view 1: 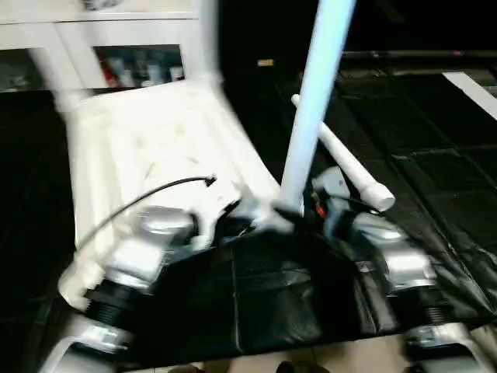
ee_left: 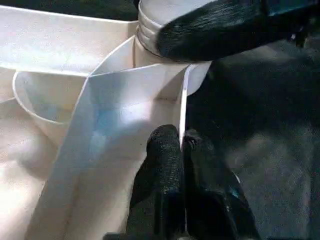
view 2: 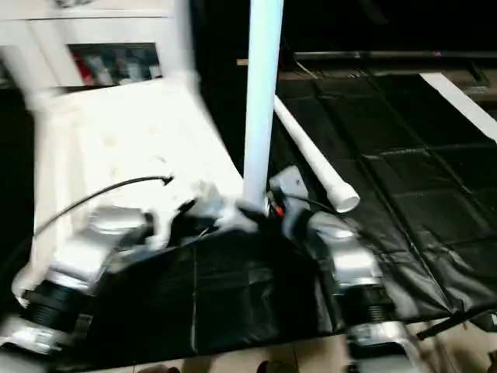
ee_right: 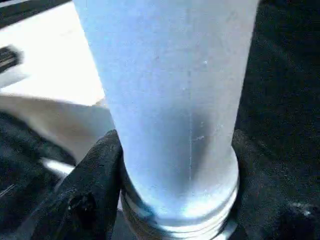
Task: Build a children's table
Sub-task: Rotate leg to tighten
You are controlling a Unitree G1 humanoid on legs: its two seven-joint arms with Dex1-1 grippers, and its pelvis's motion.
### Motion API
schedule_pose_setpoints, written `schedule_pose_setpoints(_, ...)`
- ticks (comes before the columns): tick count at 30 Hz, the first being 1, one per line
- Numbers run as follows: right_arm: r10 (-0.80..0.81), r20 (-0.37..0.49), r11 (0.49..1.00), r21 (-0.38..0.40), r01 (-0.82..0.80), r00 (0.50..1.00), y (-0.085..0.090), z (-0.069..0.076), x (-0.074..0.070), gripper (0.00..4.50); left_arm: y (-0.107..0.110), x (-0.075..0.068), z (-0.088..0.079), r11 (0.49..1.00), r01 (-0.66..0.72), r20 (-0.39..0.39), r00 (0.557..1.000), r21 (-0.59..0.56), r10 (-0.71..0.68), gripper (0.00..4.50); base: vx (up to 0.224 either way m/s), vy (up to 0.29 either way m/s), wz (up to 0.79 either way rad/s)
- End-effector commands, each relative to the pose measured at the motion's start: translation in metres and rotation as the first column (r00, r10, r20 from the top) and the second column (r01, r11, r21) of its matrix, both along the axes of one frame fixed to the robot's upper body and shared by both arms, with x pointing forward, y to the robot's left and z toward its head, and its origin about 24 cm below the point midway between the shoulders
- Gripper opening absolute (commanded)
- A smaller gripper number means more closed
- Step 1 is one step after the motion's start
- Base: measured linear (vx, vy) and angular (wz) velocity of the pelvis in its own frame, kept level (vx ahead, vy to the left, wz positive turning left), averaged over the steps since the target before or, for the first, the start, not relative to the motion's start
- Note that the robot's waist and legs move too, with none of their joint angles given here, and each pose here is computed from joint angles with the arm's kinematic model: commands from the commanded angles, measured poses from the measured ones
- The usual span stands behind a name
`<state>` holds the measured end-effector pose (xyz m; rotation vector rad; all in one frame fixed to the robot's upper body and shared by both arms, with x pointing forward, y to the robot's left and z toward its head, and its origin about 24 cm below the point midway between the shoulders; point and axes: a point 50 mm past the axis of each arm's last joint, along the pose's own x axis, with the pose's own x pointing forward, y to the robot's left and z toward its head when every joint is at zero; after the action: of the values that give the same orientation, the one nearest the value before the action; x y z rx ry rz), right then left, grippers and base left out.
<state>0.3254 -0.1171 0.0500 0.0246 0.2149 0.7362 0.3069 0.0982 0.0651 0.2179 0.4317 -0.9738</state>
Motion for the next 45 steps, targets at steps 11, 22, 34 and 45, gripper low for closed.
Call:
schedule_pose_setpoints(11, 0.008, 0.012, 0.995, 0.095, -0.009, 1.0, 0.06, 0.008, -0.011, 3.48, -0.041, -0.005, 0.009, 0.989, -0.099, 0.042, 0.994, -0.107, 0.104, 0.0, 0.0, 0.0, 0.0)
schedule_pose_setpoints(22, 0.178, 0.086, 0.983, 0.027, -0.181, 0.98, 0.02, 0.017, -0.014, 4.39, -0.003, -0.007, 0.006, 0.997, 0.072, 0.077, 0.995, -0.025, -0.069, 0.0, 0.0, 0.0, 0.0)
schedule_pose_setpoints(34, 0.515, 0.053, 0.857, -0.036, -0.513, 0.856, -0.016, 0.031, -0.026, 4.48, 0.03, -0.018, -0.005, 0.913, 0.384, -0.031, 0.923, 0.135, -0.383, 0.0, 0.0, 0.0, 0.0)
schedule_pose_setpoints(45, 0.678, -0.004, 0.73, -0.119, -0.673, 0.735, -0.027, 0.036, -0.027, 4.48, 0.049, -0.018, -0.009, 0.814, 0.51, -0.125, 0.86, 0.279, -0.495, 0.0, 0.0, 0.0, 0.0)
